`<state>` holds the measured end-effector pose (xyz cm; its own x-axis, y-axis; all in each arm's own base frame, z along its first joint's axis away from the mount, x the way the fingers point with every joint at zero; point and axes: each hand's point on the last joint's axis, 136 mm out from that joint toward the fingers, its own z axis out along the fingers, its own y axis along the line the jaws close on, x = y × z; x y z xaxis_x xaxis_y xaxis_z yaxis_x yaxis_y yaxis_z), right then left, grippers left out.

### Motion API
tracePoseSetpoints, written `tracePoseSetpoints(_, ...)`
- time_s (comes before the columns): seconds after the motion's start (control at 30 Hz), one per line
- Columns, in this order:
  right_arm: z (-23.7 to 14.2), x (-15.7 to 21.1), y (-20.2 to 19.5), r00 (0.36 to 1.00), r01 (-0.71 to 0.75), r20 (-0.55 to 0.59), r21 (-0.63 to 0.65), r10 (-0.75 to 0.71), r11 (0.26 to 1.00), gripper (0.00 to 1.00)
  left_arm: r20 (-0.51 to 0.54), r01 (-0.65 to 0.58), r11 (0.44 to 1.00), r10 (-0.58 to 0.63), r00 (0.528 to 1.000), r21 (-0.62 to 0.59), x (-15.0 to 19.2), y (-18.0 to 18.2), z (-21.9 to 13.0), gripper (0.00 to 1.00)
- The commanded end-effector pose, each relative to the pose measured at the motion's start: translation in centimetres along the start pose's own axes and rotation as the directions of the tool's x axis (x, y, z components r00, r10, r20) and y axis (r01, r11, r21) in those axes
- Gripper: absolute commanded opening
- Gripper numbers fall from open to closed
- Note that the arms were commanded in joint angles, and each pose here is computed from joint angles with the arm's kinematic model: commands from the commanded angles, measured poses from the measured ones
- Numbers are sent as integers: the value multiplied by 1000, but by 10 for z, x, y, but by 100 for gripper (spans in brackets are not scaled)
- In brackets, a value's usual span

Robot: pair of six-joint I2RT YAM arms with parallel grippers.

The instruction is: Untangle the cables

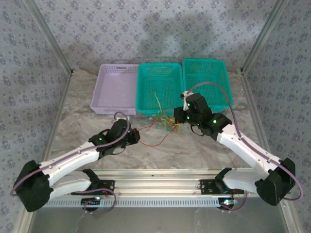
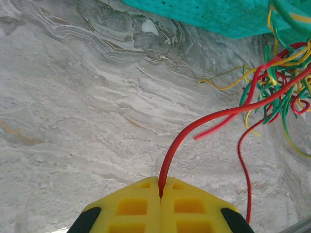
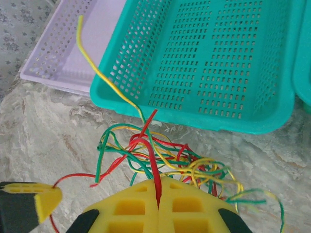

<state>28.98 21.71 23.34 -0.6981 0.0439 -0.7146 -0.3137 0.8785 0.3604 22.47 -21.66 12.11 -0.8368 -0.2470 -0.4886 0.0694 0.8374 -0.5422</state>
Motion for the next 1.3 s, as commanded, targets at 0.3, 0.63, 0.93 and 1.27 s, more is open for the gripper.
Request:
tracePoseSetpoints(0.3,-4,2,-28,999,-41,31,81,39,996,0,140,-130,990,122,983,54,-35,-7,-66,0)
tracePoseSetpoints(0.63,4,10,-53,995,-96,43,147,91,984,0,289,-245,956,192,938,161,-53,-30,-132,0)
tracePoseSetpoints(0.93,12,24,-48,992,-122,37,93,119,988,0,374,-299,950,248,894,85,-87,-45,-166,0)
tracePoseSetpoints(1.27,5,22,-23,994,-82,78,-13,83,997,0,586,-194,959,281,760,-209,-181,-40,-178,0)
